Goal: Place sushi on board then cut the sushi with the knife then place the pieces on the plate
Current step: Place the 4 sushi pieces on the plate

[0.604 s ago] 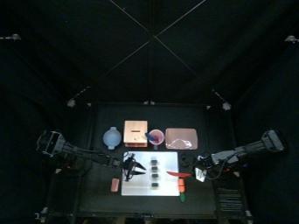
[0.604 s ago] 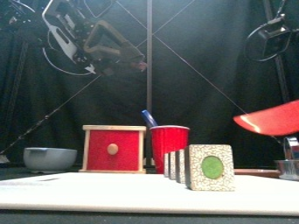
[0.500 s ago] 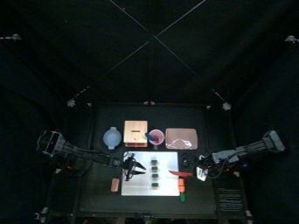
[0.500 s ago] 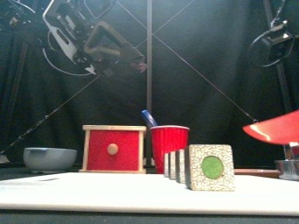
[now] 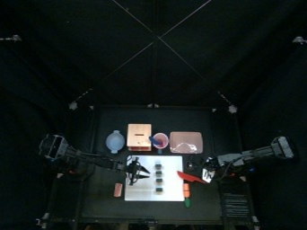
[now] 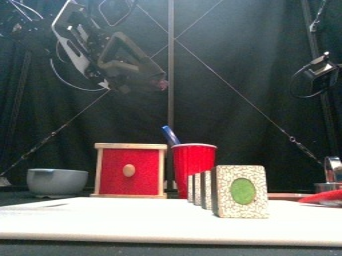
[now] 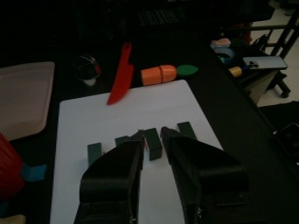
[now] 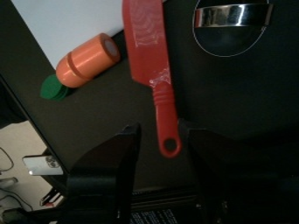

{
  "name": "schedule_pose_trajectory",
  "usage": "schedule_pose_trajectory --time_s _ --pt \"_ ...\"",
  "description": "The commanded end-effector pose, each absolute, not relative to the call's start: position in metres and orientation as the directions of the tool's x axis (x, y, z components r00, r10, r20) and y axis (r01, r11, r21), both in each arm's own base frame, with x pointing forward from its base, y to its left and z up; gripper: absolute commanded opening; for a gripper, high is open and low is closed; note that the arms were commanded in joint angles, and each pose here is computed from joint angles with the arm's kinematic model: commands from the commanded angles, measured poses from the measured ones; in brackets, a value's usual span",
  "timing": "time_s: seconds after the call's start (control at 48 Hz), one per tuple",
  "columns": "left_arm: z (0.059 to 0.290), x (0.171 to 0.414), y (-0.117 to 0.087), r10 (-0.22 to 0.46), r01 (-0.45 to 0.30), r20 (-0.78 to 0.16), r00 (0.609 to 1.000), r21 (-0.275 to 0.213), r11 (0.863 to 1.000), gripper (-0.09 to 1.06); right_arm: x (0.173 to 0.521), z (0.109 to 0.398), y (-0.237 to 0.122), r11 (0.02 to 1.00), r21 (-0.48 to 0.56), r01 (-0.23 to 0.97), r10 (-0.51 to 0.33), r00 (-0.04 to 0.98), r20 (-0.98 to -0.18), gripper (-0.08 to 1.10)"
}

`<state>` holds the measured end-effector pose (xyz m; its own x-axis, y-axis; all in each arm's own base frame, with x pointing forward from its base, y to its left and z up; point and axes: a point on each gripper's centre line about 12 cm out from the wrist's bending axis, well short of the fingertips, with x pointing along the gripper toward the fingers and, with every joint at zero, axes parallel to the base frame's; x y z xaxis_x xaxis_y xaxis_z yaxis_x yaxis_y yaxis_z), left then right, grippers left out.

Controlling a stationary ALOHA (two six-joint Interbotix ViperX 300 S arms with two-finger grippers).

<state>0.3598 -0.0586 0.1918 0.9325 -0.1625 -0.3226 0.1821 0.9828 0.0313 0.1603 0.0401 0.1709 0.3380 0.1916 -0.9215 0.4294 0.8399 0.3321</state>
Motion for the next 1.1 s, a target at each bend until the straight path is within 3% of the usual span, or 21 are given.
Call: schedule_pose_trajectory --time_s 0.021,0.25,0.438,0.521,0.604,0.792,1.104 --pt "0.197 0.361 -0.058 -0.161 0.179 -0.302 0.940 0.032 0.983 0.65 0.164 0.179 0.039 0.848 0.327 0.418 0.181 0.352 -0.918 0.79" --pt "0.188 0.356 -0.051 -0.145 0.165 -0.327 0.934 0.035 0.986 0.65 0.187 0.209 0.026 0.913 0.232 0.334 0.056 0.461 -0.885 0.79" --pt "0.180 0.349 -0.039 -0.115 0.134 -0.349 0.930 0.033 0.990 0.65 0.223 0.225 0.009 0.974 0.039 0.222 -0.105 0.600 -0.793 0.79" --pt "0.178 0.347 -0.034 -0.104 0.124 -0.356 0.929 0.034 0.992 0.65 0.241 0.228 0.005 0.984 -0.029 0.173 -0.136 0.650 -0.748 0.80" --pt "0.174 0.343 -0.029 -0.090 0.110 -0.369 0.925 0.034 0.993 0.65 0.260 0.228 0.003 0.989 -0.061 0.138 -0.140 0.693 -0.708 0.81" --pt "0.170 0.341 -0.020 -0.066 0.084 -0.381 0.922 0.032 0.996 0.65 0.300 0.221 0.006 0.996 -0.014 0.092 -0.078 0.755 -0.651 0.81" --pt "0.160 0.336 -0.017 -0.058 0.076 -0.408 0.911 0.028 0.997 0.65 0.344 0.195 0.010 0.998 0.001 0.068 -0.049 0.737 -0.674 0.80"
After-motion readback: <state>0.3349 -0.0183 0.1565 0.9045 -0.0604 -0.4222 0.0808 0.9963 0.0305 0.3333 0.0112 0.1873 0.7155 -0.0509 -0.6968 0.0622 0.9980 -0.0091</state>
